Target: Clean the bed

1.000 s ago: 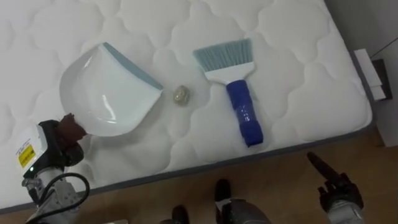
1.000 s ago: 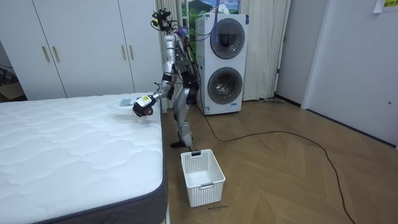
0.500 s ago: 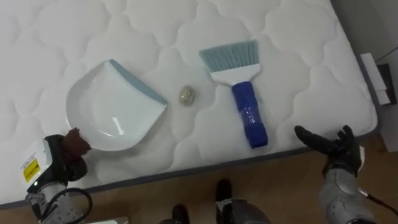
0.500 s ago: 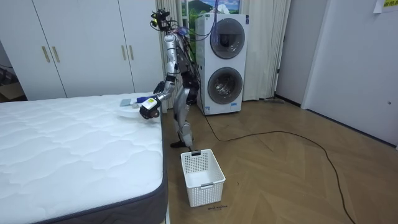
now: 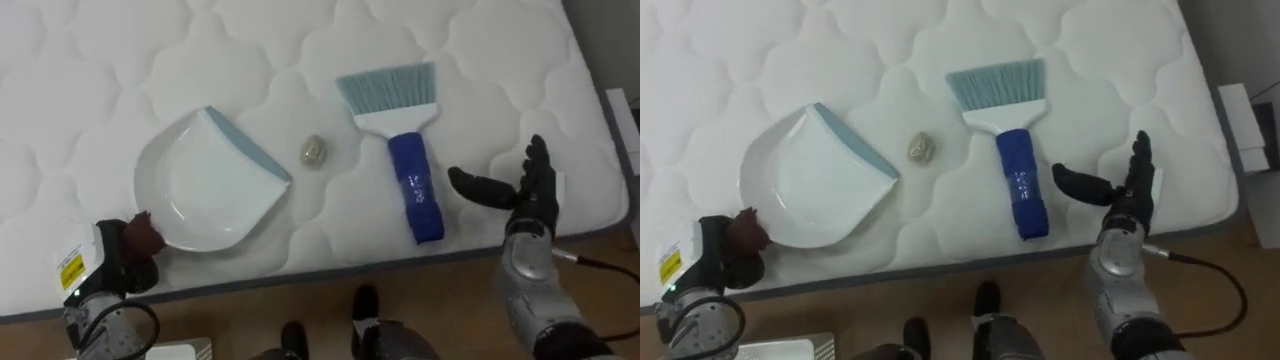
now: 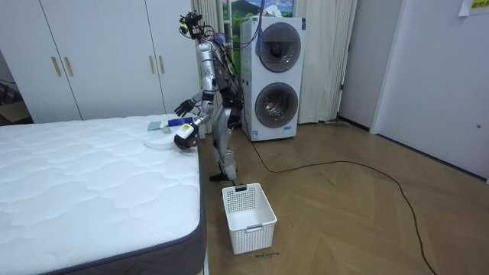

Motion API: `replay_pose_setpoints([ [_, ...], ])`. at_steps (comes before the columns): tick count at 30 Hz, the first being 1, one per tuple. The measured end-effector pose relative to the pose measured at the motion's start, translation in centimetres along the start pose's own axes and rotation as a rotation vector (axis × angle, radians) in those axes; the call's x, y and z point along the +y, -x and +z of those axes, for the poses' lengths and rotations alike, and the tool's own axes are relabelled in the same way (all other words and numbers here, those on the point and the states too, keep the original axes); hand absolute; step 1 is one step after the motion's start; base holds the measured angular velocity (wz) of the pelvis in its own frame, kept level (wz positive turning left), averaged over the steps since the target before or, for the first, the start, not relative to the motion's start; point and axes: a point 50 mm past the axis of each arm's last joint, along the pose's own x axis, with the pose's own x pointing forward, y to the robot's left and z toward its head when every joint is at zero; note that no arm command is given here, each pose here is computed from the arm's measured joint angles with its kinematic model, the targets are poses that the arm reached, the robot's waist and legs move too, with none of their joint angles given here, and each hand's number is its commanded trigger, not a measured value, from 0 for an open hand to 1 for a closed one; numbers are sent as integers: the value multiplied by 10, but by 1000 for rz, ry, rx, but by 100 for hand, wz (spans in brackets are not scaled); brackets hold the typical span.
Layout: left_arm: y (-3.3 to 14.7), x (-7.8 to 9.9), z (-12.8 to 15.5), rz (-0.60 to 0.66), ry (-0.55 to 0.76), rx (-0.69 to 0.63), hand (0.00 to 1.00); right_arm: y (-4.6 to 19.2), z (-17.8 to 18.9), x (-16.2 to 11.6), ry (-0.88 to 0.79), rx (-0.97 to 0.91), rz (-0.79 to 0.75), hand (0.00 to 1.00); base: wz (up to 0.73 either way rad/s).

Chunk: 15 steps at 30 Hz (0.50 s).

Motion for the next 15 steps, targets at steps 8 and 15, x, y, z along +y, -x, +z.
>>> replay_pose_setpoints([
  [8,-3,-1,9,-9,31,-16,100,0,3,5,10,-16,8,0,0],
  [15,-4,-2,11,-18,43,-18,100,2,3,10,26,-24,23,0,0],
])
